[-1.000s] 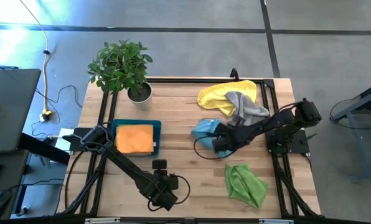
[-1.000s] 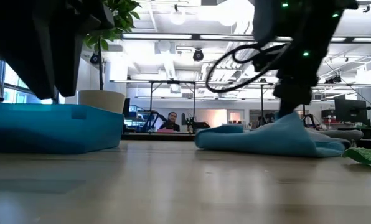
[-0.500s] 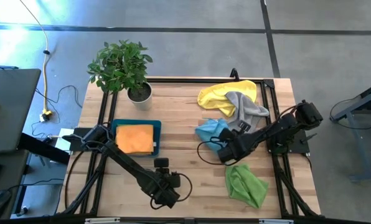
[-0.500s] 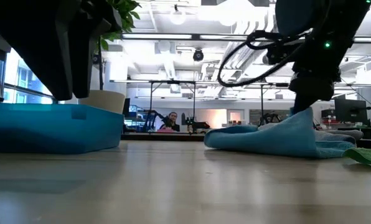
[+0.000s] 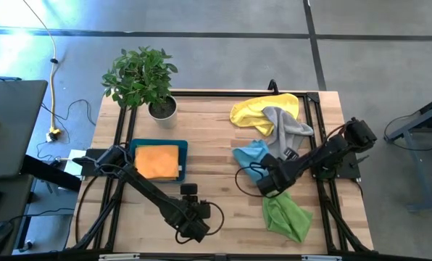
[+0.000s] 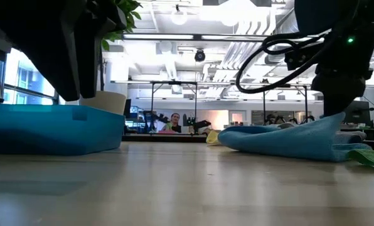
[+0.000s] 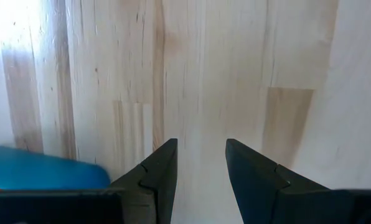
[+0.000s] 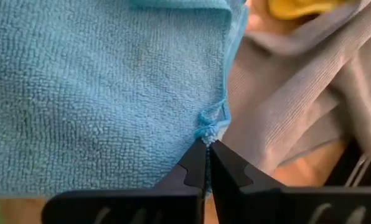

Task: Fold microfiber towels
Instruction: Fold the blue microfiber towel on the table

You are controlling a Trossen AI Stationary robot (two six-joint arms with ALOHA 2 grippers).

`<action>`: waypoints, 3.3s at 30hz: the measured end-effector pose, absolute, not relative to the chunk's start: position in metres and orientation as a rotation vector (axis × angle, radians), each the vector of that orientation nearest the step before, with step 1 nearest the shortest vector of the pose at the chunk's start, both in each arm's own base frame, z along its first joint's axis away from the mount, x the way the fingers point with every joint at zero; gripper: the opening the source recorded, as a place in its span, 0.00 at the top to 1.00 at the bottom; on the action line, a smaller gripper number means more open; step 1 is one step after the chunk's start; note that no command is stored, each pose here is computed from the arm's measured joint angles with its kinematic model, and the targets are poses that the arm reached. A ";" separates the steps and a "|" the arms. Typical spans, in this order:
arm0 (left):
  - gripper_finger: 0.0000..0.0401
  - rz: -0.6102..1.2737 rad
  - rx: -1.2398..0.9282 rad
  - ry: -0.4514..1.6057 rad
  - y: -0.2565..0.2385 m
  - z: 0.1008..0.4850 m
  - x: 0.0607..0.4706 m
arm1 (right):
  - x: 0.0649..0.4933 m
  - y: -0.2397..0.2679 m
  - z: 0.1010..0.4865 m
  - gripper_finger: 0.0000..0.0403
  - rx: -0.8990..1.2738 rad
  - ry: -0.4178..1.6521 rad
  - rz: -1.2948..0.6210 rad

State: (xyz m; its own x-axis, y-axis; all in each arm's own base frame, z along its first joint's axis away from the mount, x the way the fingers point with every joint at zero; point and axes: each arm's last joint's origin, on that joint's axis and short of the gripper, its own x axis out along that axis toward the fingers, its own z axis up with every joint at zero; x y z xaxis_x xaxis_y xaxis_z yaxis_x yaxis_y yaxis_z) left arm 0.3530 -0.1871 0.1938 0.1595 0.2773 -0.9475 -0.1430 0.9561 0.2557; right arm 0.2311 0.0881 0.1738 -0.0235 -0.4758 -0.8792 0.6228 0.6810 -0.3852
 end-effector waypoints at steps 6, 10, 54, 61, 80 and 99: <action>0.69 0.301 0.116 1.379 -0.187 0.194 0.353 | 0.229 0.095 0.172 1.00 0.231 1.363 -0.866; 0.68 0.306 0.121 1.374 -0.187 0.194 0.353 | 0.228 0.098 0.172 1.00 0.266 1.401 -0.851; 0.69 0.302 0.038 1.369 -0.189 0.194 0.355 | 0.272 0.106 0.137 0.71 -0.034 0.968 -0.086; 0.69 0.259 0.082 1.347 -0.190 0.194 0.358 | 0.277 0.105 0.164 0.71 -0.013 1.022 -0.025; 0.68 0.175 0.157 1.179 -0.171 0.197 0.388 | 0.262 0.127 0.132 0.55 -0.205 1.220 -0.044; 0.69 0.255 0.058 1.198 -0.181 0.205 0.374 | 0.313 0.118 0.140 0.92 0.080 0.820 -0.047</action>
